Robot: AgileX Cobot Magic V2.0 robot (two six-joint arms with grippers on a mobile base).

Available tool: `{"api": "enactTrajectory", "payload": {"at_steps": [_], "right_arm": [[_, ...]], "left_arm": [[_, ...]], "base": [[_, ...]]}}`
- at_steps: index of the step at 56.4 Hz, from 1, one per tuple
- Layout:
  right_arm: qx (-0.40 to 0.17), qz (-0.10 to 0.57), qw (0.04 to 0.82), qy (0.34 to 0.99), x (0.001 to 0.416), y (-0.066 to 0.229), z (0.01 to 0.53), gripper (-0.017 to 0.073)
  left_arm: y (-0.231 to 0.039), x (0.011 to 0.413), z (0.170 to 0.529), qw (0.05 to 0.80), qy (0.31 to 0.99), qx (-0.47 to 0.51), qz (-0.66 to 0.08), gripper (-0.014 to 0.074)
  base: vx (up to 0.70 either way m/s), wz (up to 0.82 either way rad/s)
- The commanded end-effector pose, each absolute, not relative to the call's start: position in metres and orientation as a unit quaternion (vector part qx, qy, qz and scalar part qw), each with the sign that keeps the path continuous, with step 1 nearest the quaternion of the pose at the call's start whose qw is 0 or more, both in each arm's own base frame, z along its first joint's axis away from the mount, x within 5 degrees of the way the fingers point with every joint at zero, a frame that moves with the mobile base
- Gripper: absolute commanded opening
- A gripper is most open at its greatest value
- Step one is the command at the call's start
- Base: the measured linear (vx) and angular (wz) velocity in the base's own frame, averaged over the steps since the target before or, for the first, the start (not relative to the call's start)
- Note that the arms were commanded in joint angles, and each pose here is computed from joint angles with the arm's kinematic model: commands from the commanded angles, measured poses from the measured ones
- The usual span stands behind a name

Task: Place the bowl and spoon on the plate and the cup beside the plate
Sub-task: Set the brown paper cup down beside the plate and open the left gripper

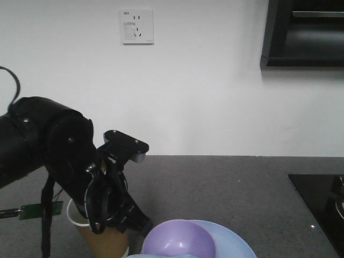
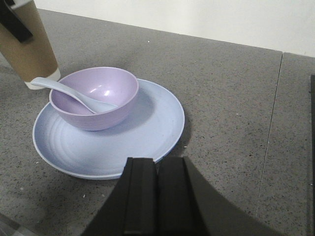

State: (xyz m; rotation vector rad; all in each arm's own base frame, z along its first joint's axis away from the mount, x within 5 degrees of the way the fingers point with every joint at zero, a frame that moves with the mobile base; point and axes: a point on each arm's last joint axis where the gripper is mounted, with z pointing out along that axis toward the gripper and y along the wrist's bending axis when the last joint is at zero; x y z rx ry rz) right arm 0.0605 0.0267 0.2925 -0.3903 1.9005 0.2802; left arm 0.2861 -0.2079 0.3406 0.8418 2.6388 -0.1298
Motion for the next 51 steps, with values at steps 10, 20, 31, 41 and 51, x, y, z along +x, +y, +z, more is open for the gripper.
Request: {"api": "enactTrajectory", "payload": {"at_steps": [10, 20, 31, 41, 51], "right_arm": [[-0.163, 0.119, 0.592, 0.780, 0.065, 0.028, 0.307, -0.0008], [-0.163, 0.119, 0.592, 0.780, 0.065, 0.028, 0.307, -0.0008], [-0.163, 0.119, 0.592, 0.780, 0.065, 0.028, 0.307, -0.0008], [-0.163, 0.119, 0.592, 0.780, 0.065, 0.028, 0.307, -0.0008], [-0.163, 0.119, 0.592, 0.780, 0.065, 0.028, 0.307, -0.0008]], "left_arm": [[-0.212, 0.287, 0.357, 0.234, 0.925, 0.292, -0.065, 0.0000], [-0.213, 0.289, 0.355, 0.232, 0.925, 0.293, -0.064, 0.0001], [-0.215, 0.293, 0.348, 0.226, 0.927, 0.294, -0.057, 0.0039], [-0.217, 0.294, 0.343, 0.215, 0.930, 0.295, -0.054, 0.0165], [-0.217, 0.295, 0.342, 0.213, 0.930, 0.295, -0.053, 0.0337]], "base": [[0.00, 0.00], [0.00, 0.00], [0.00, 0.00], [0.00, 0.00], [0.00, 0.00]]}}
